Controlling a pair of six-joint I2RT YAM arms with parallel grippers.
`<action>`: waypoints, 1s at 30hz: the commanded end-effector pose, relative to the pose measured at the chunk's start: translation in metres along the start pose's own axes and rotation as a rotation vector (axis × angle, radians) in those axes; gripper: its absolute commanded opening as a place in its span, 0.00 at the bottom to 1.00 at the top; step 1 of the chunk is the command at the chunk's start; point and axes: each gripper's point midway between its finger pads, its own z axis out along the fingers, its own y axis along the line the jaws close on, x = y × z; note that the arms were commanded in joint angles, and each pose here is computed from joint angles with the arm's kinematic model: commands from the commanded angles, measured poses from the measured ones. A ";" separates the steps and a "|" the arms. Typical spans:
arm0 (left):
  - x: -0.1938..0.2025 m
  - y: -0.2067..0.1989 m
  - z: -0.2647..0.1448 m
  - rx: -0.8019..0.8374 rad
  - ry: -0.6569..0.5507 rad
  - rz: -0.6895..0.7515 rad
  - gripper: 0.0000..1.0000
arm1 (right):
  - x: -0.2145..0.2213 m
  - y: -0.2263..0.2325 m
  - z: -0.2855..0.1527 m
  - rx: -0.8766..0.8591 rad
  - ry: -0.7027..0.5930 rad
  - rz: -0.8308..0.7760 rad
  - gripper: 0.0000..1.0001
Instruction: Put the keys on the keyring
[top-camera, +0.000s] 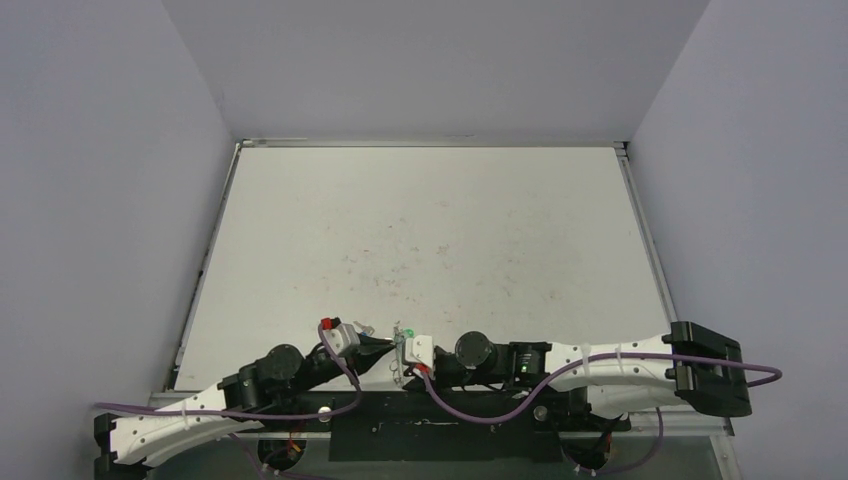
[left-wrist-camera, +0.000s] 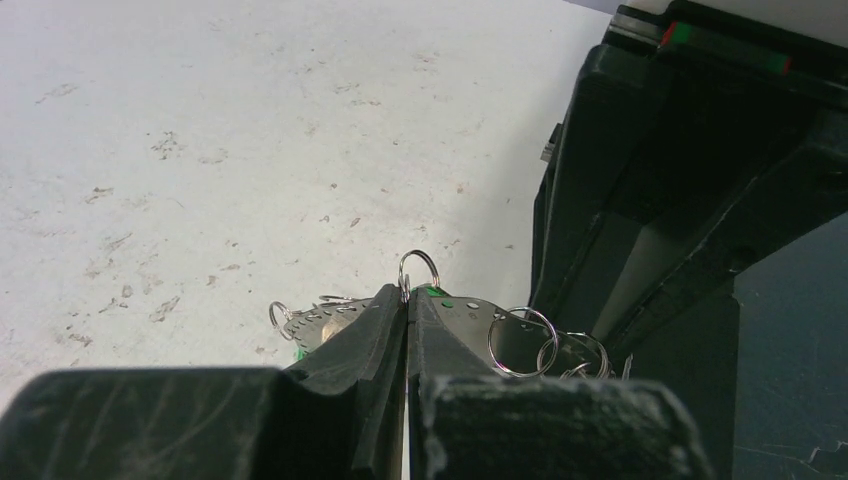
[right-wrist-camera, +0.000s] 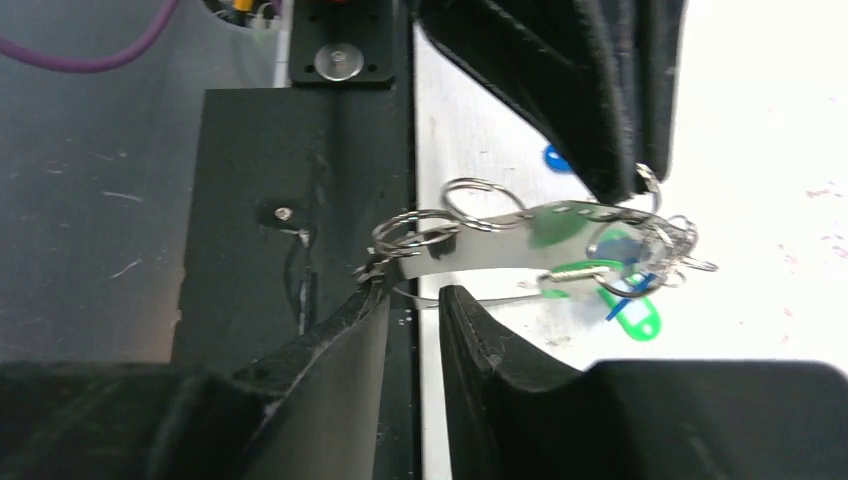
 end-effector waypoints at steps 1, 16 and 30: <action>-0.002 -0.001 -0.004 0.001 -0.003 -0.018 0.00 | -0.044 -0.021 -0.007 0.115 -0.109 -0.064 0.29; 0.002 -0.013 -0.001 0.097 -0.032 0.066 0.00 | -0.067 -0.076 -0.047 0.177 -0.216 -0.121 0.50; -0.003 -0.015 -0.002 0.111 -0.035 0.087 0.00 | -0.075 -0.054 -0.019 -0.042 -0.226 -0.142 0.50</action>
